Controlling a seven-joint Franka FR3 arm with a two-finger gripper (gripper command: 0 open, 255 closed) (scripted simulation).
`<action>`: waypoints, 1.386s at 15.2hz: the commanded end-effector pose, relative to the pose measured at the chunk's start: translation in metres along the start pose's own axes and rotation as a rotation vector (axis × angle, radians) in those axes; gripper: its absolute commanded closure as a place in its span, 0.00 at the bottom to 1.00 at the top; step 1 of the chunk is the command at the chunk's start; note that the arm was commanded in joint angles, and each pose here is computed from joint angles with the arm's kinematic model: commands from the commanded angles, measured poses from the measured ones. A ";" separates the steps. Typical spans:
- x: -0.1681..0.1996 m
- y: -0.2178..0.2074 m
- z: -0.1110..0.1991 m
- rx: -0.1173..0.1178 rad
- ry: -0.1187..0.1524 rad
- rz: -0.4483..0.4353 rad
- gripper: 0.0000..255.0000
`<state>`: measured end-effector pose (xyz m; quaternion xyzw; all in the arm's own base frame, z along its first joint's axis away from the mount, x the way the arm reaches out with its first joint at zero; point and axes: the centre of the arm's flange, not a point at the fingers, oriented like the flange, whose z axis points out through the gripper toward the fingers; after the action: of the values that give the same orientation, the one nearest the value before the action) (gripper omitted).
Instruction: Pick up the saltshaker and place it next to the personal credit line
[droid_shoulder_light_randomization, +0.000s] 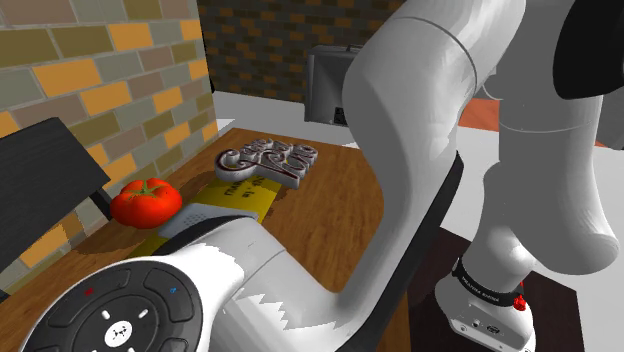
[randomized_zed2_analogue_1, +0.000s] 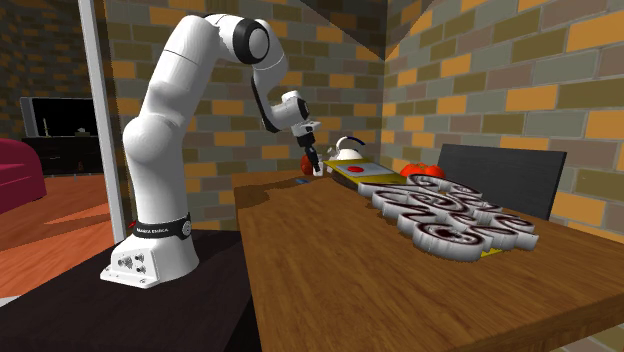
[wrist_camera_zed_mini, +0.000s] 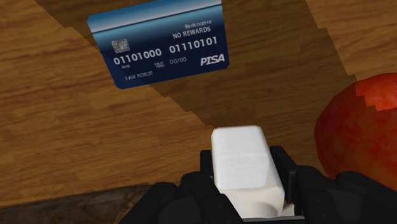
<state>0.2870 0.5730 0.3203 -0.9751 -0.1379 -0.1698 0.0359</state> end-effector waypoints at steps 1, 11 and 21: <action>0.000 0.000 0.001 0.000 0.000 0.000 1.00; 0.000 0.000 0.001 0.000 0.000 0.000 0.00; 0.000 0.000 -0.049 0.000 0.000 0.000 0.00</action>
<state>0.2708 0.5672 0.3666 -0.9751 -0.1380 -0.1700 0.0361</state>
